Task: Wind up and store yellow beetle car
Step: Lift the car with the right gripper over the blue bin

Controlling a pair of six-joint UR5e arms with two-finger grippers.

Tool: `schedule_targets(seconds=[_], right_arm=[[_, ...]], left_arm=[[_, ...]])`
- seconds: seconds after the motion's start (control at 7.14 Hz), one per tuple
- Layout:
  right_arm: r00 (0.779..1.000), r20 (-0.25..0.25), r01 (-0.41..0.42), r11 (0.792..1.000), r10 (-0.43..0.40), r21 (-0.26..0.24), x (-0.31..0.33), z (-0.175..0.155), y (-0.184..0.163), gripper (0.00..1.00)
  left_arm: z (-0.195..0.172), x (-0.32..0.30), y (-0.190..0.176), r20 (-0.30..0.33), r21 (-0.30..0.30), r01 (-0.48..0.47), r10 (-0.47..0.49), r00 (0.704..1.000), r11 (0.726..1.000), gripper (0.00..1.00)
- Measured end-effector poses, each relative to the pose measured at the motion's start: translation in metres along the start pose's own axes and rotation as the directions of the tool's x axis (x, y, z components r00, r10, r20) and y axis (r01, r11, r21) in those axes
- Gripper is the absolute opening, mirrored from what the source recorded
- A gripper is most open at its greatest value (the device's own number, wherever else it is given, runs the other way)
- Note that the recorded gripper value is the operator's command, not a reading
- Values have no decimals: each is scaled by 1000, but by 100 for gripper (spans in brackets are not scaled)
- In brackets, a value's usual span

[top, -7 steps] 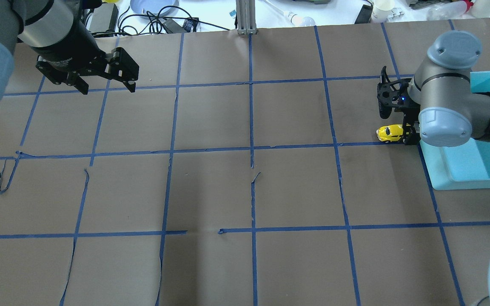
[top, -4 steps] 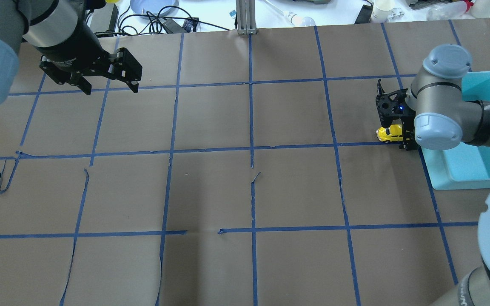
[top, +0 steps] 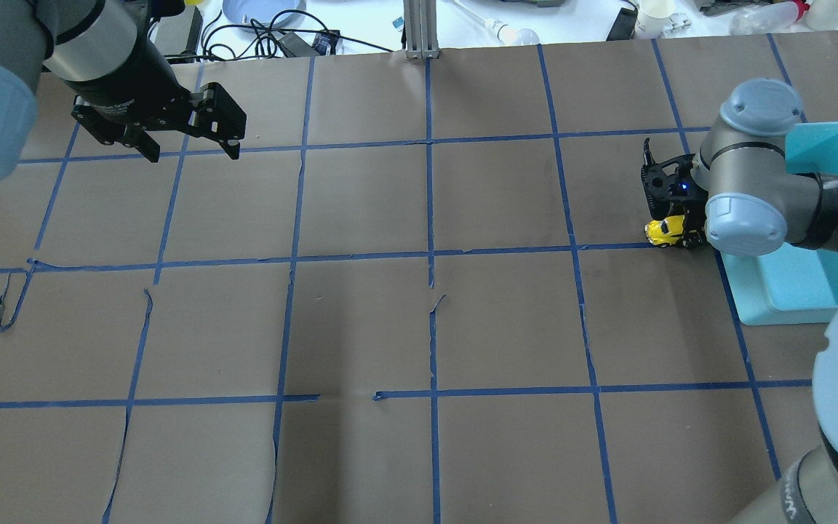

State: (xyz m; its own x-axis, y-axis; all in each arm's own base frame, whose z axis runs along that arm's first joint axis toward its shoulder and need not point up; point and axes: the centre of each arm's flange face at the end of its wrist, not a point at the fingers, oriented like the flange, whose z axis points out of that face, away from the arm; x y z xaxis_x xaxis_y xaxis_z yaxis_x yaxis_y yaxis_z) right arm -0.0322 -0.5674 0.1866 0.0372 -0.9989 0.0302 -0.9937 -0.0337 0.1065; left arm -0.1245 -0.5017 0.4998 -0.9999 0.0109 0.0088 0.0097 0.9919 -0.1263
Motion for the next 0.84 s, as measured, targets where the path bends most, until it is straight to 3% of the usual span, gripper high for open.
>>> schedule_targets(seconds=[0.42, 0.56, 0.84], right_arm=[[999, -52, 10, 1000, -10, 6, 5, -33, -8, 0], [997, -82, 18, 999, -16, 26, 8, -56, -14, 0], [997, -74, 35, 998, -31, 48, 20, -111, -12, 0]], left_arm=[[0, 0, 1, -1, 0, -1, 1, 1000, 1000, 100], [0, 0, 1, -1, 0, -3, 3, 1000, 1000, 100], [0, 0, 2, 0, 0, -6, 6, 1000, 1000, 100]])
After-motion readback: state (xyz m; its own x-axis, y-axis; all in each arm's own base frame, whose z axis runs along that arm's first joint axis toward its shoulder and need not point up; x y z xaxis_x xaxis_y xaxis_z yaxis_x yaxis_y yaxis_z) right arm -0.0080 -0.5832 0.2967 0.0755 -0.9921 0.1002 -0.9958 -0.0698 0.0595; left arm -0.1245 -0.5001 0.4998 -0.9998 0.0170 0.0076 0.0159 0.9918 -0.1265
